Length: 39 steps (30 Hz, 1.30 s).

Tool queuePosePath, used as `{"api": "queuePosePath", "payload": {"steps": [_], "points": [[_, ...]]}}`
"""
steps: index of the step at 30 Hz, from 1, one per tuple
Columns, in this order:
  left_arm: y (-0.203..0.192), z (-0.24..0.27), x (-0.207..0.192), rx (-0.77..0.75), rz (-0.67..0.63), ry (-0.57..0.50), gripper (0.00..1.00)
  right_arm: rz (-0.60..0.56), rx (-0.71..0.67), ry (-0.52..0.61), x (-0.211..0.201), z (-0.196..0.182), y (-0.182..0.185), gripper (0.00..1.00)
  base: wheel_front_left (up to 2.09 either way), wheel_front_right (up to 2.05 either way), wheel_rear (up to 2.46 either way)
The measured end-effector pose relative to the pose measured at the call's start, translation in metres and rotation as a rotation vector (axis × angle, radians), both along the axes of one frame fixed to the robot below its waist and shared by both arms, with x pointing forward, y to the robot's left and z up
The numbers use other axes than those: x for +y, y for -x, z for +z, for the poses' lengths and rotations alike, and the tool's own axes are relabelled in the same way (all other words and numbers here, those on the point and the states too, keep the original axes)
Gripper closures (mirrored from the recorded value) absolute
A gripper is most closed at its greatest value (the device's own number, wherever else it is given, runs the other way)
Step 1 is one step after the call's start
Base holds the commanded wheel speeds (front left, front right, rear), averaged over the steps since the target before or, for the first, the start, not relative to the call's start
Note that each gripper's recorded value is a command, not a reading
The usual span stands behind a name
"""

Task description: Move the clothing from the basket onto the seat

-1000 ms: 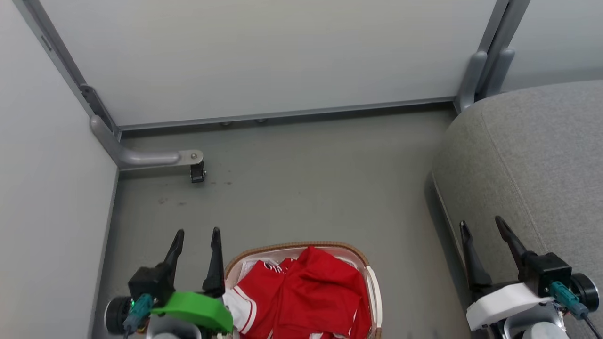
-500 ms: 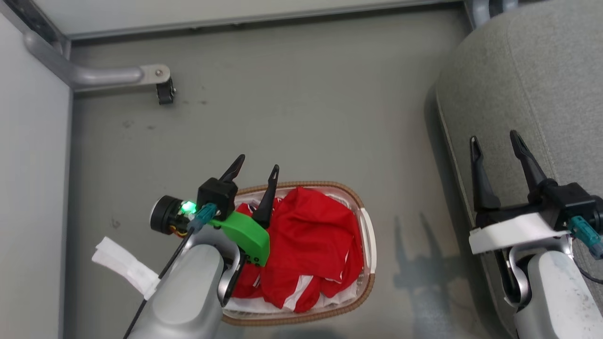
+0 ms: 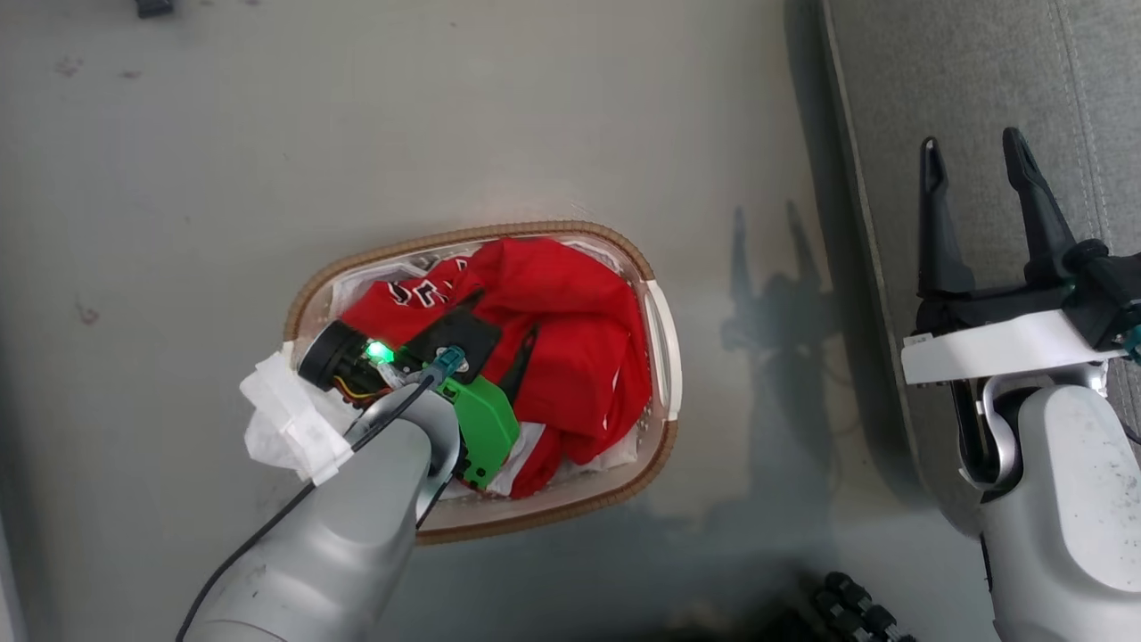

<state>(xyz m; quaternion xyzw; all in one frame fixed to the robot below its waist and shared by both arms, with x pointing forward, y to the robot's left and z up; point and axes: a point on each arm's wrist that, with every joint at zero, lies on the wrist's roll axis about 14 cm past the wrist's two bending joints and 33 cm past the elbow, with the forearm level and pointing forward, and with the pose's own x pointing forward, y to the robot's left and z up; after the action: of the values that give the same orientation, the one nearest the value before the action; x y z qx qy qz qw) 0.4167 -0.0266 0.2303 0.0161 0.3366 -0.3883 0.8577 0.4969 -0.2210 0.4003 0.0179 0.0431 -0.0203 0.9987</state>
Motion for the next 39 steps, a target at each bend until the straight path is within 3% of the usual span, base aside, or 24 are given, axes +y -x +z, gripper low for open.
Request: {"api": "queuePosePath", "payload": {"steps": [11,22,23,24,25,26,27,39], "points": [[-0.013,-0.072,-0.003,0.091,-0.024,-0.105,0.00,-0.042,0.131,-0.010,-0.017,-0.053,0.013,0.00,0.00,0.00,0.00],[-0.002,-0.105,-0.019,0.173,-0.071,-0.133,0.00,-0.082,0.193,0.006,-0.034,-0.071,0.026,0.00,0.00,0.00,0.00],[-0.001,-0.106,-0.020,0.179,-0.070,-0.130,0.05,-0.084,0.195,0.007,-0.035,-0.071,0.027,0.00,0.00,0.00,0.00],[0.000,-0.106,-0.022,0.182,-0.075,-0.129,0.41,-0.086,0.197,0.006,-0.035,-0.071,0.028,0.00,0.00,0.00,0.00],[0.001,-0.106,-0.023,0.187,-0.083,-0.126,0.62,-0.089,0.197,0.003,-0.036,-0.071,0.028,0.00,0.00,0.00,0.00],[0.002,-0.104,-0.025,0.187,-0.088,-0.118,0.93,-0.091,0.197,0.004,-0.037,-0.070,0.028,0.00,0.00,0.00,0.00],[0.000,-0.102,-0.027,0.182,-0.085,-0.107,1.00,-0.094,0.195,0.003,-0.037,-0.069,0.028,0.00,0.00,0.00,0.00],[0.007,-0.046,-0.040,0.121,-0.045,0.036,1.00,-0.105,0.155,-0.001,-0.038,-0.046,0.033,0.00,0.00,0.00,0.00]]}}
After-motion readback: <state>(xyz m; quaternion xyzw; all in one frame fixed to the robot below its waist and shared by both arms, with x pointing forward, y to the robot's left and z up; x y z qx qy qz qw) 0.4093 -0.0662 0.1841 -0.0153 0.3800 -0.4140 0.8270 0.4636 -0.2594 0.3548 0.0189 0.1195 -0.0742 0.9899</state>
